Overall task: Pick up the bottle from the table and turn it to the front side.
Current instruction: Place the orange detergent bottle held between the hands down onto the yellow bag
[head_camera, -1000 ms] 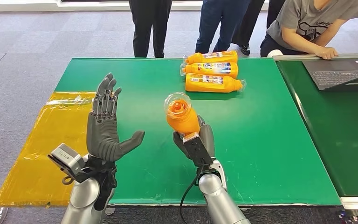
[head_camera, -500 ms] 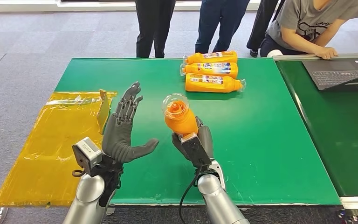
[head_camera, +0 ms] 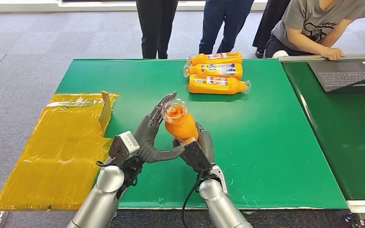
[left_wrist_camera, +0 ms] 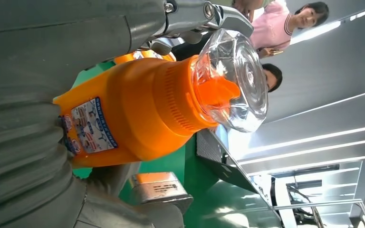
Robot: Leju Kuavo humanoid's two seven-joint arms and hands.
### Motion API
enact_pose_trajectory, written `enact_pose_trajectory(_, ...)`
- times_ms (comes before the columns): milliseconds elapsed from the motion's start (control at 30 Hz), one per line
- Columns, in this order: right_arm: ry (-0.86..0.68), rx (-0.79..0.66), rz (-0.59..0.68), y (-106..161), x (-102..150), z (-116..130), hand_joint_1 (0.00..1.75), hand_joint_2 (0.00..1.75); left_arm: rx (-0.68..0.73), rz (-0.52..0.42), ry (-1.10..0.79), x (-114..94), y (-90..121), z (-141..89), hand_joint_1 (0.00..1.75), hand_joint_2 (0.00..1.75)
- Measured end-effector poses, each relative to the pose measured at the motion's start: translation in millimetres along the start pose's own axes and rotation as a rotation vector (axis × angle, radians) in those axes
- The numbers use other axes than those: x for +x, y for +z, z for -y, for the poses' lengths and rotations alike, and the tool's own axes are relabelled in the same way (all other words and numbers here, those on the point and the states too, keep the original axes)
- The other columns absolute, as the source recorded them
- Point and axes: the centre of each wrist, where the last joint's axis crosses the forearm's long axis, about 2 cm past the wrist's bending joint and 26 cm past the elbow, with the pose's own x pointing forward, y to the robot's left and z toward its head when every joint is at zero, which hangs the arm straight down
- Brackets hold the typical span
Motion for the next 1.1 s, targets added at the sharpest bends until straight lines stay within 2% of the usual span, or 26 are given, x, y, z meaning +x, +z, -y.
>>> enact_pose_trajectory(800,0.006,0.028,-0.023,0,-4,-4,1.75,1.75,-0.019,-0.037,0.002,-9,-8,-3,0.0,1.75)
enact_pose_trajectory(933,0.007,0.03,-0.025,1,-5,-5,1.75,1.75,-0.036,-0.036,-0.008,-7,-17,-6,0.0,1.75)
enact_pose_trajectory(1100,0.016,0.022,-0.032,0,-5,-5,1.75,1.75,-0.072,-0.043,-0.005,-1,-38,-14,0.0,1.75)
